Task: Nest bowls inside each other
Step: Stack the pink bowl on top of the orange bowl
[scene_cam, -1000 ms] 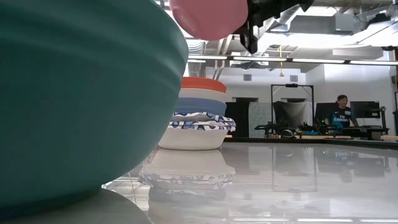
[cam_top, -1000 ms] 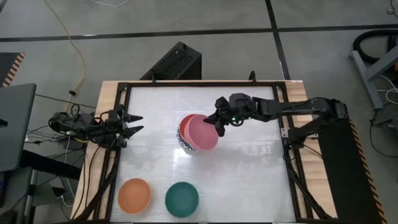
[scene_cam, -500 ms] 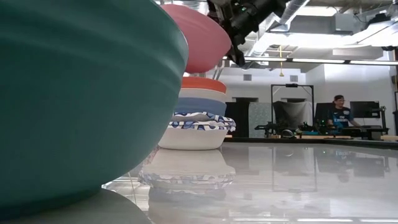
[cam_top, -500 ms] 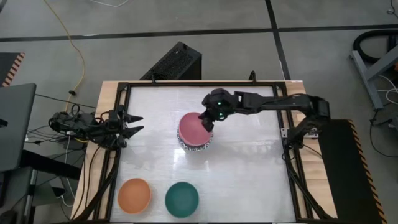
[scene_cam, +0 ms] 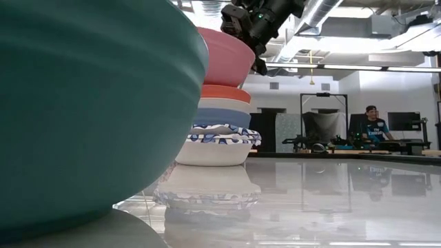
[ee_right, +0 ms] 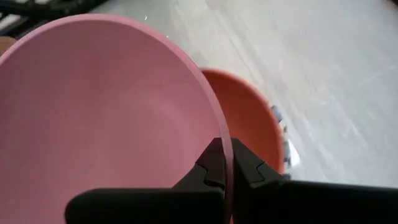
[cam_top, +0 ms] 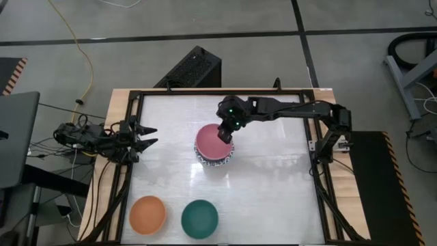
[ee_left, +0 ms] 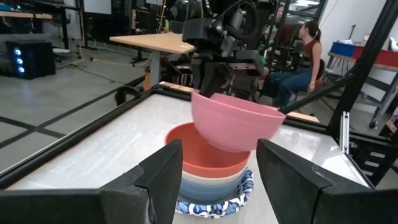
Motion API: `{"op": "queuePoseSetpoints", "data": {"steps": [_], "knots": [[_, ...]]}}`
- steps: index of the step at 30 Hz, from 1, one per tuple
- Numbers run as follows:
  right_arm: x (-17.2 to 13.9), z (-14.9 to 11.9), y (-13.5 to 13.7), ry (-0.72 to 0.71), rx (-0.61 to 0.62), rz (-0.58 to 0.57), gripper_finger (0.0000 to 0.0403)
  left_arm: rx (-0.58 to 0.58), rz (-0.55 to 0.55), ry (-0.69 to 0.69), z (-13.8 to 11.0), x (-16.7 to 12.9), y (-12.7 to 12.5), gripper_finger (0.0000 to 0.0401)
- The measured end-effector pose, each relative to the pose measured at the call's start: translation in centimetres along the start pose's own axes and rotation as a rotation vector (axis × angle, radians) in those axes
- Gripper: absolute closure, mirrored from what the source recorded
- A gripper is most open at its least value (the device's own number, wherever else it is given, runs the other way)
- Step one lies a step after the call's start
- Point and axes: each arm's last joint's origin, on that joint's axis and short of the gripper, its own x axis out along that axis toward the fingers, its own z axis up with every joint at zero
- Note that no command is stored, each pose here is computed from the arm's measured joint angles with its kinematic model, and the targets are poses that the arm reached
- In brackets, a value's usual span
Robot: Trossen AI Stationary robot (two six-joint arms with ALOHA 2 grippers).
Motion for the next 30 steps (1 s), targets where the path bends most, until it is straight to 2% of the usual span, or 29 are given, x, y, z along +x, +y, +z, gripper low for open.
{"op": "queuePoseSetpoints", "data": {"steps": [7,16,30], "knots": [[-0.4,0.5,-1.2,-0.022,0.021,-0.021,0.0390,-0.025,0.000,-0.002,0.0,0.0,0.0,0.0207],[1.7,0.1,-2.5,0.043,0.049,-0.023,0.0390,-0.029,0.001,0.000,0.0,0.0,0.0,0.0207],[1.5,-0.3,-2.7,0.081,0.042,-0.040,0.0388,-0.039,0.003,0.004,0.0,0.0,0.0,0.0207]]}}
